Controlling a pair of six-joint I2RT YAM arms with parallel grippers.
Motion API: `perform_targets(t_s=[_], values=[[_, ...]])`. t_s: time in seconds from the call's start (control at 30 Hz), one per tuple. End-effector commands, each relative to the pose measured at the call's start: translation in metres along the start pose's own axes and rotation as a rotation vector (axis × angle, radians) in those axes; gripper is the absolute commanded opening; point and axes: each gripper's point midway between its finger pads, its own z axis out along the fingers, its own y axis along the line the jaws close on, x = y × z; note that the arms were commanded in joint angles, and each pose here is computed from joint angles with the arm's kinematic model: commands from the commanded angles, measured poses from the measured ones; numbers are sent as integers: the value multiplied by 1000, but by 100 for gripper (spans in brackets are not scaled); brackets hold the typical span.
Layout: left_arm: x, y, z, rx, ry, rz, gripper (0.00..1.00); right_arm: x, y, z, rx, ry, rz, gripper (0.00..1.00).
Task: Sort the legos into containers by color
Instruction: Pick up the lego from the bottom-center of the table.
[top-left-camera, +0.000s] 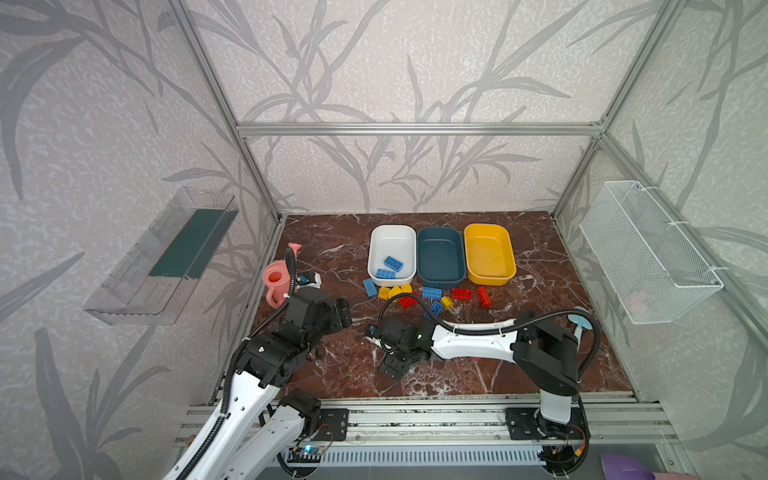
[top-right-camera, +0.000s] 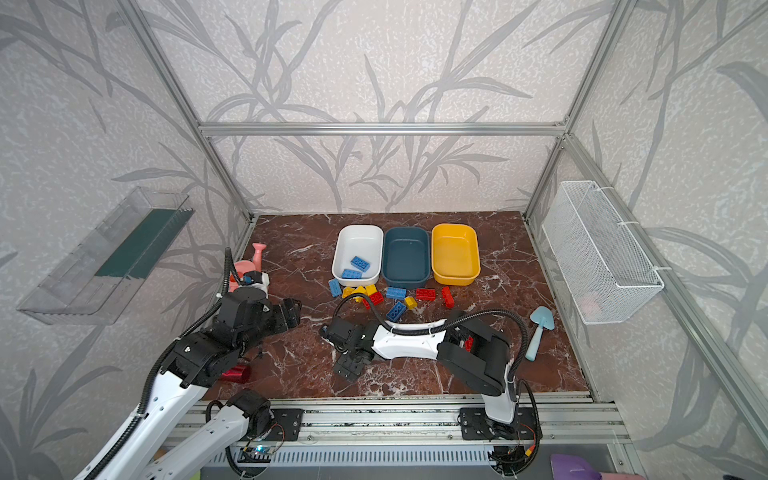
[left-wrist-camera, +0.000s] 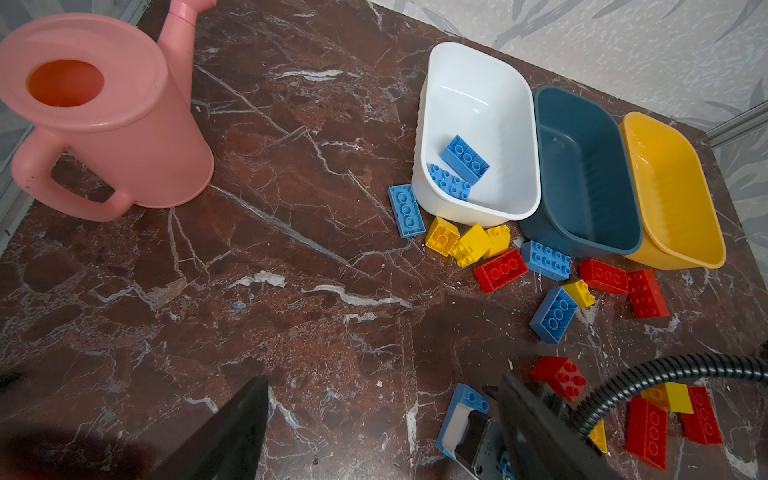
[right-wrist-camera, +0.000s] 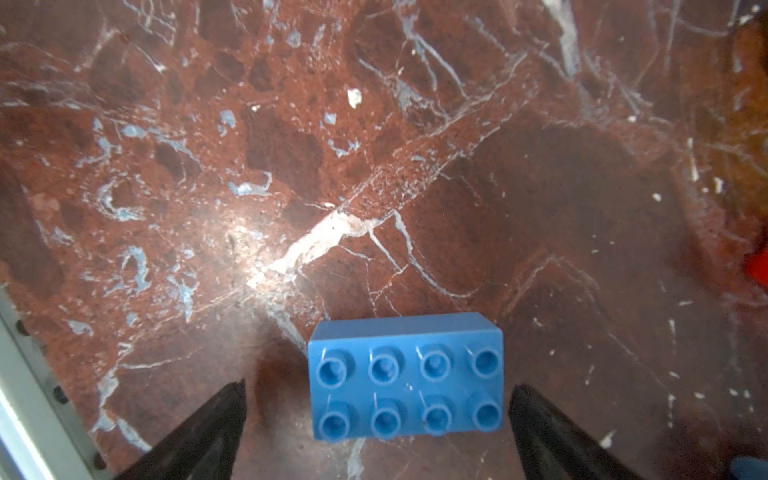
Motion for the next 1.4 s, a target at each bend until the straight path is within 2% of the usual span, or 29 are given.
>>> perform_targets(t_s=[0.0, 0.27, 0.67, 0.83, 1.07, 1.37], values=[[6, 5, 4, -25, 18, 25, 86, 3, -6, 4, -12, 33, -22, 99], [6, 6, 6, -33, 23, 26, 86, 6, -8, 11, -39, 60, -64, 98], [8, 7, 8, -45, 35, 25, 86, 3, -13, 11, -12, 45, -19, 70], [9, 8, 8, -49, 35, 21, 86, -10, -23, -6, 20, 5, 22, 62], [8, 10, 3, -43, 14, 2, 86, -39, -42, -47, 4, -82, 96, 59], [7, 12, -2, -38, -5, -2, 86, -92, -111, -77, 43, -217, 200, 58]])
